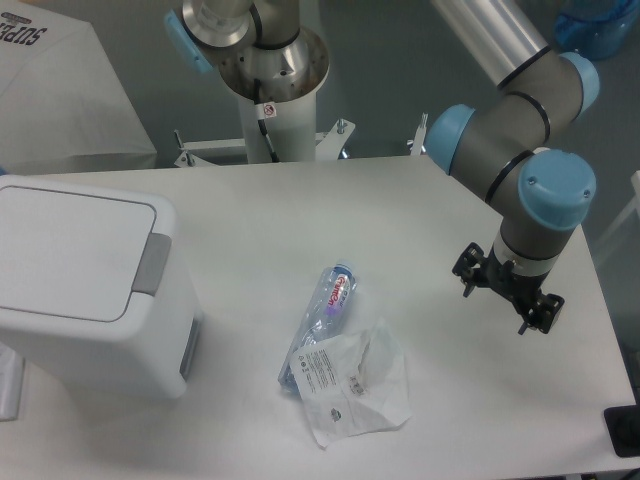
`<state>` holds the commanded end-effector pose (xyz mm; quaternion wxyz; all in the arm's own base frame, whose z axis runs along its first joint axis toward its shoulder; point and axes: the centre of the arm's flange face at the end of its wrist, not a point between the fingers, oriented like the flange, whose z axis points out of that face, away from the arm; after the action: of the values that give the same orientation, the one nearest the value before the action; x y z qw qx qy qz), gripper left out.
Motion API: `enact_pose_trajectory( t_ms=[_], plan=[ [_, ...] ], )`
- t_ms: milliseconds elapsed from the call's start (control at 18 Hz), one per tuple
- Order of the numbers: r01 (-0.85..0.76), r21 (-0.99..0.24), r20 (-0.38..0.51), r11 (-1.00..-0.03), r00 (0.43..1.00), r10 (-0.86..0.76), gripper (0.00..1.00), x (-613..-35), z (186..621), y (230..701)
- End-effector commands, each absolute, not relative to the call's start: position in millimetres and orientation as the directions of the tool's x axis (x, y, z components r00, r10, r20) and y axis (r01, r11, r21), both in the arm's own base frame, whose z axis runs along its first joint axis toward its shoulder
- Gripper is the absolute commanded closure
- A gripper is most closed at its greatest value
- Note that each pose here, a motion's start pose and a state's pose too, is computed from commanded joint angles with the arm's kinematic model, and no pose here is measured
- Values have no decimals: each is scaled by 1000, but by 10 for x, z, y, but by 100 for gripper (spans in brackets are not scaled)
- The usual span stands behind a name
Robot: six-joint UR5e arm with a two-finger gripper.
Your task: Open the trash can
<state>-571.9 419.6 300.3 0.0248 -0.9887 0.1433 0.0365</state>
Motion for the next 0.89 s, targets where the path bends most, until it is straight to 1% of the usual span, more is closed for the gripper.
enact_pose_trajectory(
  t_ms=[500,778,889],
  plan=[
    [-285,-40,-76,-958,956,-282,0,-5710,3003,4194],
    [-261,-47,-48,-964,965,-259,0,-5669,2894,4094],
    [-256,-54,-53,-965,966,-253,0,-5639,2966,4098]
  ],
)
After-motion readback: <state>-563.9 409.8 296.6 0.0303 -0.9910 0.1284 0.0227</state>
